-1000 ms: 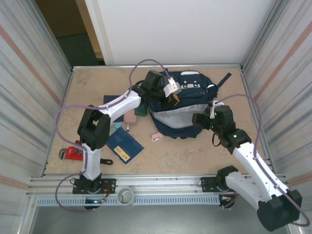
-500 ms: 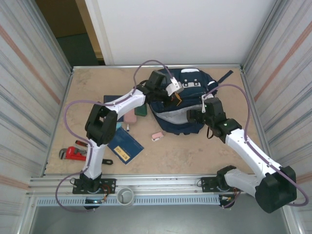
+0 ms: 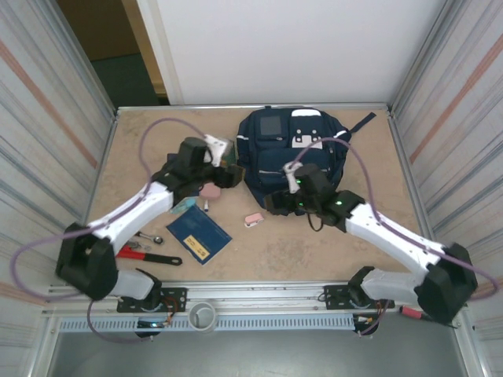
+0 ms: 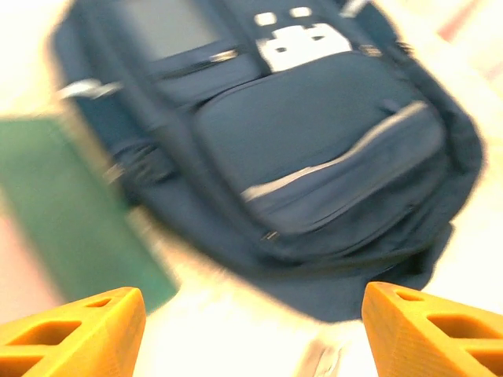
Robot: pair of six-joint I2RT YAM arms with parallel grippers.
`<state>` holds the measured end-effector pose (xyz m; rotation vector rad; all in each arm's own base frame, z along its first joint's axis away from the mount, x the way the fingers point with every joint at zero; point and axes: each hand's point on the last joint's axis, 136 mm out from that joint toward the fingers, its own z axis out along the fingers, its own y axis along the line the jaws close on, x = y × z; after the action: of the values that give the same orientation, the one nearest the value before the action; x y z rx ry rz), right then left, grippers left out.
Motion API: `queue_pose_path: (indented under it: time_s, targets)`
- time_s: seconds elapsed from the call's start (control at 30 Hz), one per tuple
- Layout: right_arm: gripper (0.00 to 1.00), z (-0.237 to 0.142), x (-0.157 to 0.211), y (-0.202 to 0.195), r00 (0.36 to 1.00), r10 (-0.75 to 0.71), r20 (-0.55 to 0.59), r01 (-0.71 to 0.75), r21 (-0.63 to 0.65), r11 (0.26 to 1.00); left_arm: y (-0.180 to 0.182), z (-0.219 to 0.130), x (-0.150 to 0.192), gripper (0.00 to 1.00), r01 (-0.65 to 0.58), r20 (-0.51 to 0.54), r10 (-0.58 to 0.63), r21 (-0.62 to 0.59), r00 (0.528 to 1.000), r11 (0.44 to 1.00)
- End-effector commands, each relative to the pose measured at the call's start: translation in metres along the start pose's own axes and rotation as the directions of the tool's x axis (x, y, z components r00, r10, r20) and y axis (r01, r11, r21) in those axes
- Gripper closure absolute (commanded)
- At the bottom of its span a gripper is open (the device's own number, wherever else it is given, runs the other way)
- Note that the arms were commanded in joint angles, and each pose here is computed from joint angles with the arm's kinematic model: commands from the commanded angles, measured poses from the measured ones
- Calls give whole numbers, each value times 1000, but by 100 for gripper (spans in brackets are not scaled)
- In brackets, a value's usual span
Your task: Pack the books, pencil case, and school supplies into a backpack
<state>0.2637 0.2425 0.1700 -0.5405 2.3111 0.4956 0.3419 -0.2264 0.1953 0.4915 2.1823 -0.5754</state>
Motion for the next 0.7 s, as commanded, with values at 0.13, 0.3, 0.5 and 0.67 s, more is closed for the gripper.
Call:
queue_pose_path:
  time_s: [0.13, 0.3, 0.5, 0.67]
  targets:
    - [8, 69, 13, 102, 978, -36, -206, -6, -202, 979, 60, -64, 134, 18, 295, -201, -388, -375, 899, 879]
    - [15, 115, 35, 139, 936, 1, -351, -114, -303, 946, 78, -87, 184, 17, 441, -204, -571, -452, 795, 775]
    - [23, 146, 53, 150, 906, -8, -423, -130, -295, 947, 82, -83, 205, 18, 519, -187, -654, -466, 733, 716]
    - [30, 163, 61, 150, 890, -3, -456, -133, -266, 955, 89, -79, 225, 24, 526, -214, -698, -519, 684, 674]
